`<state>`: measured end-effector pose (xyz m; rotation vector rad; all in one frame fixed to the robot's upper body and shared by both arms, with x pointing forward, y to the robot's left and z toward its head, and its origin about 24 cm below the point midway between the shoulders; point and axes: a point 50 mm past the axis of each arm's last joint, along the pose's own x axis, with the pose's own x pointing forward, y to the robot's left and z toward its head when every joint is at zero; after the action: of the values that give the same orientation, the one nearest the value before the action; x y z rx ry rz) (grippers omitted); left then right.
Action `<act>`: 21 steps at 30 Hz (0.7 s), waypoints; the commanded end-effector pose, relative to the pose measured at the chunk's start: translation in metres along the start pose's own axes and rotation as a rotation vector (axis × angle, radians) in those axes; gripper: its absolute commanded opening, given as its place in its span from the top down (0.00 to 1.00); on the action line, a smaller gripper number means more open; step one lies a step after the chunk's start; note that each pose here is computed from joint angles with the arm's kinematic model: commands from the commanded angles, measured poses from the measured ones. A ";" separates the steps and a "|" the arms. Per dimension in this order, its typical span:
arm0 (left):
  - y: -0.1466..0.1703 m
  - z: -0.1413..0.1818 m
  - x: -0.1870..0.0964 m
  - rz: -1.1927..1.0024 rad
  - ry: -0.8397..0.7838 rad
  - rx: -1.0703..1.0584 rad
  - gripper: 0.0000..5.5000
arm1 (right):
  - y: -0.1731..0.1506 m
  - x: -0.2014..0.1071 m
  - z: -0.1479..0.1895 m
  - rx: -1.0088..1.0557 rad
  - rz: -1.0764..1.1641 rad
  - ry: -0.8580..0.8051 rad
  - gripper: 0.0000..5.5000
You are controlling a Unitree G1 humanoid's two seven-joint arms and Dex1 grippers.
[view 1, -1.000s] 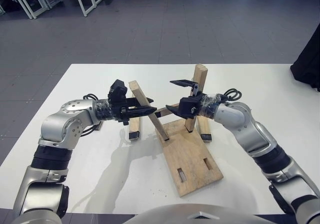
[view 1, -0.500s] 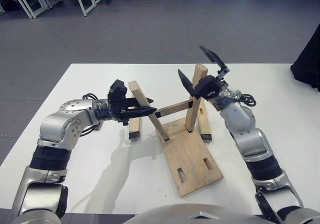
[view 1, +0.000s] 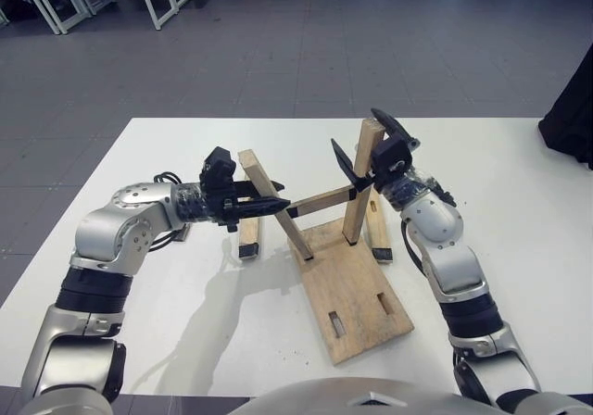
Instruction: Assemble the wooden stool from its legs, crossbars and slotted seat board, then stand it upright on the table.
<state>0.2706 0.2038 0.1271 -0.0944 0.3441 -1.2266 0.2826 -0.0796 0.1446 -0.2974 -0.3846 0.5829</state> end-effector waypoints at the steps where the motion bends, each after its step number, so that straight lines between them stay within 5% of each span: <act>1: -0.007 -0.077 0.013 0.006 0.312 -0.224 0.63 | 0.029 -0.003 -0.003 0.235 0.238 0.059 0.25; 7: -0.005 -0.066 0.020 -0.027 0.295 -0.199 0.63 | 0.052 -0.017 -0.008 0.347 0.448 0.156 0.25; 21: 0.002 -0.053 0.034 -0.015 0.228 -0.140 0.63 | 0.053 -0.022 -0.018 0.354 0.527 0.251 0.25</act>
<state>0.2789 0.1990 0.1308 -0.0873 0.3529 -1.2649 0.2754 -0.0915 0.1593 -0.1628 -0.2390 0.7511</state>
